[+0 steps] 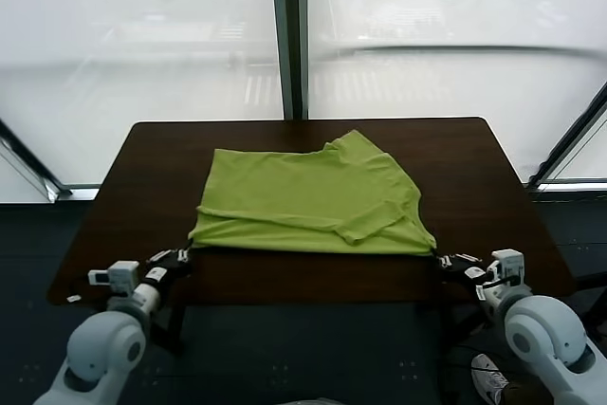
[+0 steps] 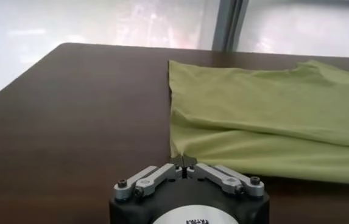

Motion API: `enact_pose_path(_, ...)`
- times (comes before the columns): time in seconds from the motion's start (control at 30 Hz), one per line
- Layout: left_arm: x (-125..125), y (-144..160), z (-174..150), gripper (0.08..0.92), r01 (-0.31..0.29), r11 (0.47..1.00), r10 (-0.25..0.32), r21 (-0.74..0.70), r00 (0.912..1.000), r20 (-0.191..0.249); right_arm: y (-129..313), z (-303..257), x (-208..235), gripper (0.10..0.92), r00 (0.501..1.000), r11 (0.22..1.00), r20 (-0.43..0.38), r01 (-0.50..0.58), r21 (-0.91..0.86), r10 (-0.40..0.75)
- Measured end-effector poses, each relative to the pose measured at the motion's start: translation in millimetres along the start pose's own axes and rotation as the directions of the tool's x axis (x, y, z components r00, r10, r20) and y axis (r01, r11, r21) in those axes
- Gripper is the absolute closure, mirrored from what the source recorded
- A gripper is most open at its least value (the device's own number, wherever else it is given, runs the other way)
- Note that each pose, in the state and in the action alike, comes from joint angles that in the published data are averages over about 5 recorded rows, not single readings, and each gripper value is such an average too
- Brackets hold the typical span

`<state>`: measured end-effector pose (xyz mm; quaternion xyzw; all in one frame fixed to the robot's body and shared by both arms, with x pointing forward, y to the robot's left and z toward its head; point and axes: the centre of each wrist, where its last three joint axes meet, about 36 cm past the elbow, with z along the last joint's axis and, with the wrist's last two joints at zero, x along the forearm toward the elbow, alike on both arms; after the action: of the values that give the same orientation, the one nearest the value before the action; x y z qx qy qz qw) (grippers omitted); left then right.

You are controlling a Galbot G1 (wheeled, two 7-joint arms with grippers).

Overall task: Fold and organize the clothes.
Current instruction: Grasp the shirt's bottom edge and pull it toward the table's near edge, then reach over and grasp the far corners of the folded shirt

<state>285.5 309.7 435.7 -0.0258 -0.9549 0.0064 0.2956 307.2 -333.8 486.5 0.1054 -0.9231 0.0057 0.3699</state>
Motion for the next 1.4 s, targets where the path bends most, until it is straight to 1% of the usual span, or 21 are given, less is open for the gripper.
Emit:
enact_pose_path(0.03, 3.4, 0.4, 1.3, 0.851, -0.001, 1.000, 0.001, -0.002, 1.0000, -0.007, 1.3, -0.3, 1.1, 0.819, 1.000, 1.000, -0.002, 0.003, 0.003, -0.003)
enact_pose_path(0.07, 6.5, 0.8, 2.5, 0.851, -0.003, 1.000, 0.003, -0.004, 0.9999, -0.014, 2.5, -0.8, 2.4, 0.773, 1.000, 1.000, -0.003, 0.006, 0.006, -0.006)
enact_pose_path(0.23, 16.5, 0.6, 6.1, 0.845, -0.005, 0.999, 0.003, -0.036, 0.9983, -0.058, 5.5, -5.6, 11.0, 0.462, 1.000, 1.000, -0.016, 0.022, 0.012, -0.022)
enact_pose_path(0.27, 17.8, 0.2, 5.5, 0.821, -0.004, 0.999, 0.001, -0.045, 0.9975, -0.071, 5.4, -7.6, 13.0, 0.406, 0.999, 1.000, -0.021, 0.025, 0.010, -0.025)
enact_pose_path(0.3, 19.2, -0.3, 4.1, 0.797, 0.000, 0.999, -0.004, -0.054, 0.9962, -0.087, 4.9, -10.2, 15.0, 0.331, 0.999, 1.000, -0.026, 0.026, 0.008, -0.025)
enact_pose_path(0.33, 20.6, -0.7, 2.0, 0.754, 0.005, 0.998, -0.011, -0.060, 0.9947, -0.102, 4.0, -12.9, 16.7, 0.275, 0.999, 1.000, -0.032, 0.025, 0.007, -0.025)
enact_pose_path(0.4, 24.1, -1.3, -3.7, 0.637, 0.016, 0.998, -0.023, -0.065, 0.9921, -0.123, 1.6, -18.7, 19.3, 0.180, 0.999, 1.000, -0.038, 0.025, 0.006, -0.024)
enact_pose_path(0.43, 26.1, -1.4, -6.7, 0.580, 0.020, 0.998, -0.028, -0.066, 0.9916, -0.126, 0.1, -21.4, 19.8, 0.150, 0.999, 1.000, -0.036, 0.025, 0.005, -0.025)
enact_pose_path(0.47, 28.3, -1.5, -9.9, 0.505, 0.021, 0.998, -0.029, -0.066, 0.9918, -0.124, -1.7, -24.0, 19.7, 0.138, 0.999, 1.000, -0.029, 0.027, 0.004, -0.027)
enact_pose_path(0.53, 32.6, -1.5, -16.8, 0.391, 0.017, 0.998, -0.024, -0.061, 0.9938, -0.109, -6.3, -29.8, 17.6, 0.120, 0.999, 0.999, 0.003, 0.036, -0.001, -0.036)
enact_pose_path(0.57, 34.4, -1.4, -20.6, 0.316, 0.014, 0.998, -0.020, -0.056, 0.9949, -0.098, -9.5, -33.5, 15.5, 0.118, 0.999, 0.999, 0.029, 0.041, -0.005, -0.041)
enact_pose_path(0.6, 35.6, -1.0, -24.7, 0.260, 0.014, 0.999, -0.018, -0.049, 0.9960, -0.087, -13.3, -37.9, 12.6, 0.116, 0.997, 0.999, 0.059, 0.046, -0.009, -0.045)
enact_pose_path(0.67, 36.1, 0.7, -33.7, 0.162, 0.016, 0.999, -0.018, -0.030, 0.9979, -0.062, -22.1, -49.3, 4.8, 0.116, 0.991, 0.998, 0.121, 0.053, -0.018, -0.050)
enact_pose_path(0.7, 35.2, 1.9, -38.5, 0.131, 0.017, 1.000, -0.018, -0.016, 0.9986, -0.051, -26.7, -55.8, -0.1, 0.116, 0.988, 0.998, 0.148, 0.056, -0.024, -0.052)
enact_pose_path(0.77, 30.4, 4.6, -48.9, 0.102, 0.010, 1.000, -0.010, 0.011, 0.9996, -0.026, -35.7, -70.3, -11.5, 0.115, 0.981, 0.998, 0.186, 0.057, -0.034, -0.050)
enact_pose_path(0.87, 16.1, 8.8, -66.2, 0.094, -0.008, 0.999, 0.008, 0.053, 0.9999, 0.009, -46.9, -93.1, -33.3, 0.115, 0.976, 0.998, 0.213, 0.046, -0.033, -0.038)
enact_pose_path(0.97, -5.4, 13.1, -85.2, 0.093, -0.026, 0.994, 0.022, 0.108, 0.9990, 0.038, -55.8, -114.8, -61.2, 0.115, 0.975, 0.999, 0.220, 0.025, -0.021, -0.019)
enact_pose_path(1.07, -31.9, 17.1, -104.9, 0.092, -0.052, 0.986, 0.043, 0.159, 0.9973, 0.060, -61.0, -133.9, -91.7, 0.115, 0.978, 1.000, 0.209, 0.012, -0.023, -0.007)
enact_pose_path(1.2, -71.7, 22.1, -128.7, 0.092, -0.079, 0.977, 0.067, 0.199, 0.9954, 0.069, -59.6, -156.7, -129.4, 0.115, 0.984, 0.999, 0.178, 0.010, -0.031, -0.004)
enact_pose_path(1.4, -124.4, 23.2, -156.8, 0.092, -0.093, 0.972, 0.083, 0.215, 0.9951, 0.053, -44.4, -185.0, -172.1, 0.115, 0.992, 0.999, 0.125, 0.028, -0.015, -0.026)
